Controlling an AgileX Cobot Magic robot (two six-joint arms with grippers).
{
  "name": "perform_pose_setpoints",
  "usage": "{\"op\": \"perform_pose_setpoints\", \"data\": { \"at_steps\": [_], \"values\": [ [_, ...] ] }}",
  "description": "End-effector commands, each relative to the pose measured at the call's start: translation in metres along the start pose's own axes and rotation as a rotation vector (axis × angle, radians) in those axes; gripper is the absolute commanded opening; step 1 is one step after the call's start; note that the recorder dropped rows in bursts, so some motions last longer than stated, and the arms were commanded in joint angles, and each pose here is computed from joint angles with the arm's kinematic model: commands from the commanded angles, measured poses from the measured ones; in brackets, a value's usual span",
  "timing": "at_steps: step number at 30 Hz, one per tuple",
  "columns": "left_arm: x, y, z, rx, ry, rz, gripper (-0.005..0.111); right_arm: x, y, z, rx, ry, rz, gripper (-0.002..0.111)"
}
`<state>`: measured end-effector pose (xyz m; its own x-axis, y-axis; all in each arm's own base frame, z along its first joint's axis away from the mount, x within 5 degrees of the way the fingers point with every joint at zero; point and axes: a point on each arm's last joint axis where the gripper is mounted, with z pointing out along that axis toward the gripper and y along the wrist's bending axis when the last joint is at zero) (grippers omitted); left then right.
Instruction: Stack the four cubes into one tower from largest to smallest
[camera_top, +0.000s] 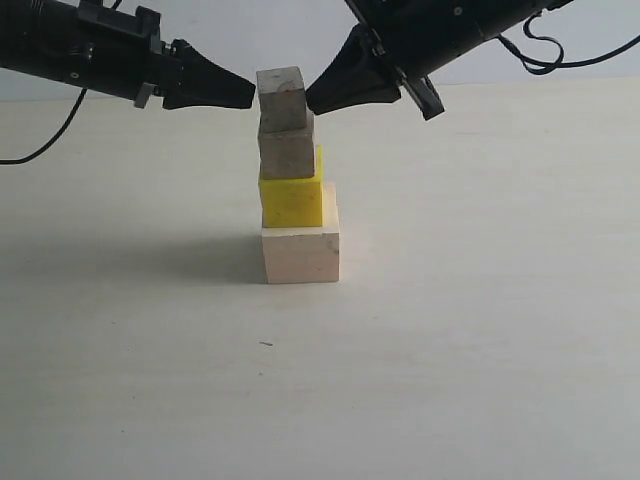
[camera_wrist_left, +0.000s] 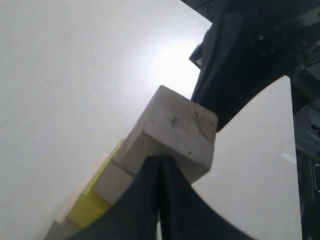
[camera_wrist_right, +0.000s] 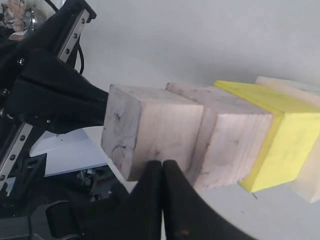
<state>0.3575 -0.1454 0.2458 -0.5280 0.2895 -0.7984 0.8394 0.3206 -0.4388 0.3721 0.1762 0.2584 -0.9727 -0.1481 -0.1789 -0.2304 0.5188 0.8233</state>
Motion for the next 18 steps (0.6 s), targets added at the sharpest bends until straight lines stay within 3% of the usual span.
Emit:
{"op": "perform_pose_setpoints", "data": {
  "at_steps": [1,18],
  "values": [
    [-0.0027,0.001,0.0007,-0.002,-0.014,0.003,0.0,0.0015,0.0049,0.0005,0.0,0.003,-0.031,0.0],
    [-0.0029,0.0001,0.0007,0.008,-0.016,0.001,0.0,-0.0002,0.0032,0.0005,0.019,-0.015,-0.035,0.0]
  ]
}}
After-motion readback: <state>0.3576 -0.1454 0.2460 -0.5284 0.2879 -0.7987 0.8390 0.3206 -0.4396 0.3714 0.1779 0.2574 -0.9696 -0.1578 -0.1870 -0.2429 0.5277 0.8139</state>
